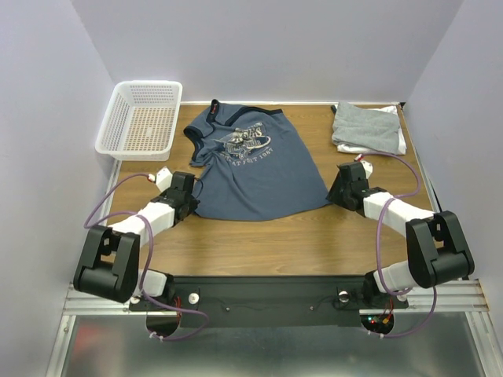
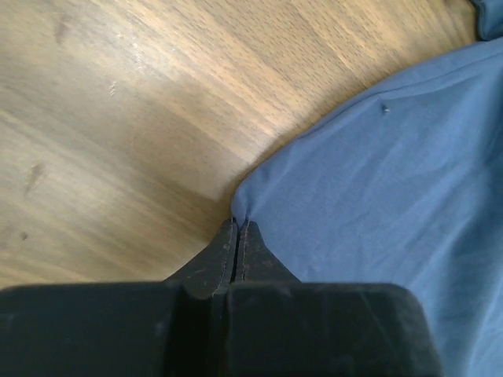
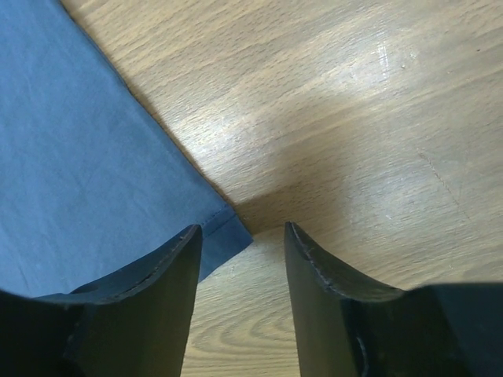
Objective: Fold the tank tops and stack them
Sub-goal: Flatten the tank top out
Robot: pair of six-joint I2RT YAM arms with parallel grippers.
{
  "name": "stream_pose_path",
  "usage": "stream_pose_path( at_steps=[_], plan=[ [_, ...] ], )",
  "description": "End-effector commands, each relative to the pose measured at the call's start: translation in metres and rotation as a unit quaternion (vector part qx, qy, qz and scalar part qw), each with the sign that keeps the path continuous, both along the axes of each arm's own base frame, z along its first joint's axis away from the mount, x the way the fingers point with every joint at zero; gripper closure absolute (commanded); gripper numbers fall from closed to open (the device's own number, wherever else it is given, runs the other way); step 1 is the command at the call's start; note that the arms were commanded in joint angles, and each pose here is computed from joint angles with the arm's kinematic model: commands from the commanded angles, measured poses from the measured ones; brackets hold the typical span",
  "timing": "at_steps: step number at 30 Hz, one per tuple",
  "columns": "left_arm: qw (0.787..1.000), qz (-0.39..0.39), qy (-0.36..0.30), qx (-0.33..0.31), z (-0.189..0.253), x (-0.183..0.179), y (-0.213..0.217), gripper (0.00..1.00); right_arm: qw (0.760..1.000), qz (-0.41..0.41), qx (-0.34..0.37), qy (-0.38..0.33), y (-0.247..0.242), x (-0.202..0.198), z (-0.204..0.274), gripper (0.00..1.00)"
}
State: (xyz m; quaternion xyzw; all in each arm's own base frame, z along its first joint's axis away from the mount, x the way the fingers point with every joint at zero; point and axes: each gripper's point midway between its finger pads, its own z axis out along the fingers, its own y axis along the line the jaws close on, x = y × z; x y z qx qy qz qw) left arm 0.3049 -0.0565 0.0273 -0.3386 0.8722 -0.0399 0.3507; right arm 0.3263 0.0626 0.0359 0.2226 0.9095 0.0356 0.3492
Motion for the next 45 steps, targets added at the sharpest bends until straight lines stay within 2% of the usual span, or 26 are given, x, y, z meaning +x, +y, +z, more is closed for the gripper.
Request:
stream_pose_path(
  at_steps=[1,7,10,21,36,39,42,45],
  plan=[
    [0.998,0.007,-0.059,-0.001,0.053,0.010,0.004,1.00,1.000,0.009,0.006,-0.019,0.003,0.009,0.010,0.47],
    [0.990,0.033,-0.134,-0.003,0.128,-0.001,0.017,1.00,0.998,0.038,0.040,-0.019,0.019,0.008,0.009,0.46],
    [0.987,0.035,-0.158,-0.009,0.147,-0.009,0.021,1.00,0.997,0.047,0.057,-0.017,0.025,0.005,0.005,0.47],
    [0.988,0.024,-0.152,-0.026,0.135,-0.019,0.016,1.00,0.992,0.084,0.092,-0.009,0.052,-0.014,-0.002,0.47],
    [0.985,0.018,-0.166,-0.031,0.151,-0.018,0.014,1.00,0.991,0.103,0.083,0.026,0.073,-0.043,-0.026,0.56],
    [0.985,0.015,-0.168,-0.032,0.153,-0.017,0.013,1.00,0.992,0.097,0.076,0.030,0.071,-0.042,-0.031,0.61],
    [0.984,0.009,-0.172,-0.034,0.157,-0.016,0.011,1.00,0.992,0.098,0.075,0.030,0.072,-0.038,-0.030,0.74],
    [0.982,-0.004,-0.184,-0.034,0.168,-0.013,0.008,1.00,0.992,0.099,0.079,0.011,0.076,-0.028,-0.015,0.92]
  ],
)
